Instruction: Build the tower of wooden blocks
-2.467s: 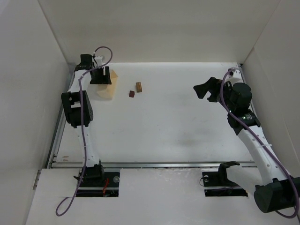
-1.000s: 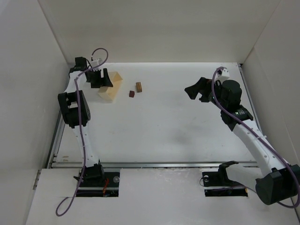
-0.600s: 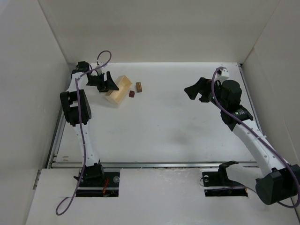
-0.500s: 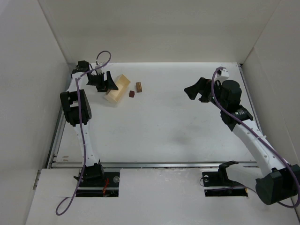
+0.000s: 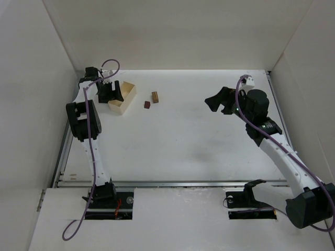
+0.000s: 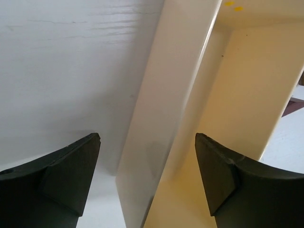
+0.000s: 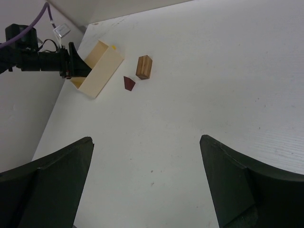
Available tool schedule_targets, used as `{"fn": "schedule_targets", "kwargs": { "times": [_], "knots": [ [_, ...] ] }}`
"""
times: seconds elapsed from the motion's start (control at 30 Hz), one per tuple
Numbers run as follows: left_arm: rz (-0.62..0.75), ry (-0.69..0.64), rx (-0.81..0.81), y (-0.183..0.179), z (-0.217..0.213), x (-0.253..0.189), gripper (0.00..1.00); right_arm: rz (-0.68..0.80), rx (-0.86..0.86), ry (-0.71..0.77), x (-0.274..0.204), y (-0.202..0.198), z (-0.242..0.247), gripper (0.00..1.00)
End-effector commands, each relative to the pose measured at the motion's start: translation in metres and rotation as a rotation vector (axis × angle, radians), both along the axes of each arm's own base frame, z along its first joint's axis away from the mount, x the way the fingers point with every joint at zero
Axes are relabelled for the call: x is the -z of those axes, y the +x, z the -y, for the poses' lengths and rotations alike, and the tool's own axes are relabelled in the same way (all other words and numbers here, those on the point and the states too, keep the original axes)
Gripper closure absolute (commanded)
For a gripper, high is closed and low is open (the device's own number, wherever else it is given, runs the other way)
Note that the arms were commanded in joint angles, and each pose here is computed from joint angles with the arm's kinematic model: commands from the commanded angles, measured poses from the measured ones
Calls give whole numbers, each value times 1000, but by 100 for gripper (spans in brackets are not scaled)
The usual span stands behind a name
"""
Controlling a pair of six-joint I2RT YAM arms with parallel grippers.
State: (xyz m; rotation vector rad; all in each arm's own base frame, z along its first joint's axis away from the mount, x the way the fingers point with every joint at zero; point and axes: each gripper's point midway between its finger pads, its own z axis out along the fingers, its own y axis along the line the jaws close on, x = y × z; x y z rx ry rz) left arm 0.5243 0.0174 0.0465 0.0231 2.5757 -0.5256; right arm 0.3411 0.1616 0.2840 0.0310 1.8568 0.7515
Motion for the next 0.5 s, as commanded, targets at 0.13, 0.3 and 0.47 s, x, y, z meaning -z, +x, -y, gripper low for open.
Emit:
{"fn": "schedule_targets", "kwargs": {
  "times": [0.13, 0.3, 0.47],
  "knots": [
    [303, 156, -49, 25, -7, -120, 19, 115, -33, 29, -39, 2, -10, 0],
    [468, 232, -97, 38, 15, -176, 16, 90, -11, 17, -31, 5, -7, 0],
    [641, 248, 21, 25, 81, -227, 16, 69, 3, 15, -23, 7, -8, 0]
  ]
}}
